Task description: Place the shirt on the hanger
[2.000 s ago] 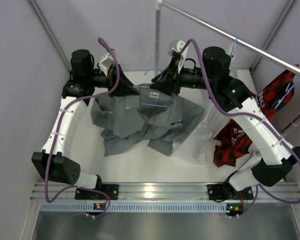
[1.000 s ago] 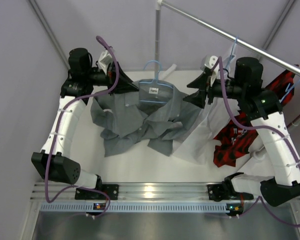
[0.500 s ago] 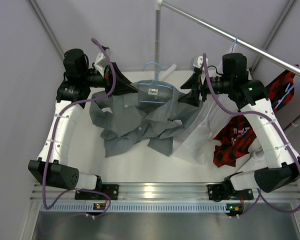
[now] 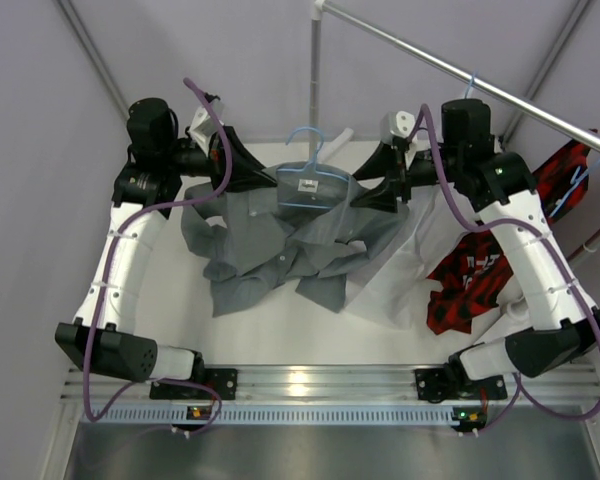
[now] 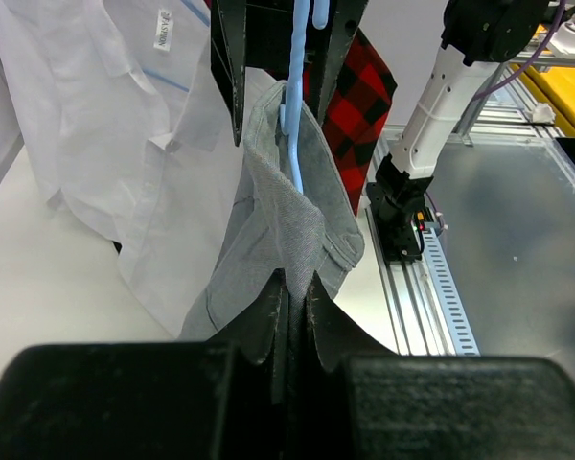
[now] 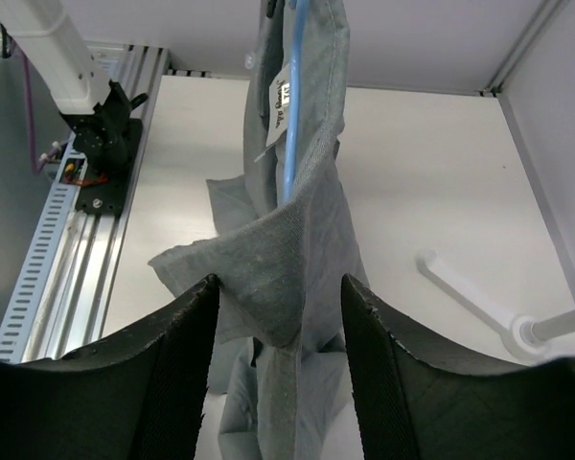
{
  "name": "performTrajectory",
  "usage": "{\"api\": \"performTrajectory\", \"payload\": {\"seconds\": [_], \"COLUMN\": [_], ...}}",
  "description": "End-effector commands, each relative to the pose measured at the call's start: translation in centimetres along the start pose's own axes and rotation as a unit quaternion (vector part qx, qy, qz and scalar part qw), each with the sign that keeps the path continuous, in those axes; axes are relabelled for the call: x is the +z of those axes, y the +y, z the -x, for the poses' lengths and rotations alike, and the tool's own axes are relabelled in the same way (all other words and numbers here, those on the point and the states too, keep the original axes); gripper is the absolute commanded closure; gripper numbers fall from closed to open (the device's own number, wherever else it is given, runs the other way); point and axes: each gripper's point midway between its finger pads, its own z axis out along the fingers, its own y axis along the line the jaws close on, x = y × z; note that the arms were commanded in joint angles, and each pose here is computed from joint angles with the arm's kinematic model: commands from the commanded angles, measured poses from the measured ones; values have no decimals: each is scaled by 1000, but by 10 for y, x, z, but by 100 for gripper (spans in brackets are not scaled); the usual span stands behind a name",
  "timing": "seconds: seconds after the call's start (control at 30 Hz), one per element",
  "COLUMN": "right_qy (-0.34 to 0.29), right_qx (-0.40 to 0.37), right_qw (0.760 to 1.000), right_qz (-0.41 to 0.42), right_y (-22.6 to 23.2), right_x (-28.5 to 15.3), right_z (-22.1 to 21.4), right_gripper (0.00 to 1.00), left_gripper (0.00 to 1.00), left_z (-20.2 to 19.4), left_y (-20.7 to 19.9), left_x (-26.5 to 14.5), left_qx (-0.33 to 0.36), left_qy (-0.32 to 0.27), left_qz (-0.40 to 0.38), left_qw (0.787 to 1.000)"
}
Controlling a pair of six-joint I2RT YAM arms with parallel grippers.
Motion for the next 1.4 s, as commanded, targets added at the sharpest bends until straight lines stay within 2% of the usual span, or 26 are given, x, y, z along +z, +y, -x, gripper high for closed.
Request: {"api": "performTrajectory", "payload": {"seconds": [0.0,0.23,0.37,0.47,0.5,0.53,0.8,0.93,1.0,1.17,1.2,1.27,1.3,1.33,1.37], "right_qy": [-32,-31,-24,-22,-21,-20,-11,-19,-29,-27,-30,-42,-52,-57,-68], "right_qx": [-34,-31,-25,-23,-24,-25,-23,-41,-50,-39,-35,-21,-15,-7,5], "right_qw": [998,998,998,998,998,998,1000,999,998,997,997,994,992,988,985], "right_qz": [43,52,61,63,62,60,16,-16,-28,-55,-62,-103,-118,-146,-157], "right_y": [11,9,11,10,10,10,1,2,1,-10,-12,-27,-30,-39,-41], "right_x": [5,15,27,30,30,29,26,20,18,19,19,18,16,15,16], "right_z": [24,28,25,23,23,23,20,24,27,25,26,30,36,39,49], "right_gripper": [49,53,59,73,93,100,100,100,100,100,100,100,100,100,100], "left_gripper": [100,100,100,100,100,100,100,61,2,2,2,2,2,2,2], "left_z": [17,16,13,12,11,10,11,11,12,39,54,74,83,103,110], "left_y": [-46,-46,-44,-42,-42,-41,-30,-17,-4,19,18,28,30,36,38], "left_x": [-2,-2,-1,0,0,0,-2,-1,0,-21,-33,-54,-63,-97,-115], "left_qx": [55,54,49,47,45,44,42,45,45,24,48,46,50,63,63], "left_qy": [-2,-2,-2,-2,-2,-2,-2,-3,-3,-18,-29,-57,-70,-103,-121], "left_qz": [-104,-105,-107,-107,-107,-107,-97,-65,-25,103,139,234,274,391,455], "left_qw": [993,993,993,993,993,993,994,997,999,994,989,970,958,912,880]}}
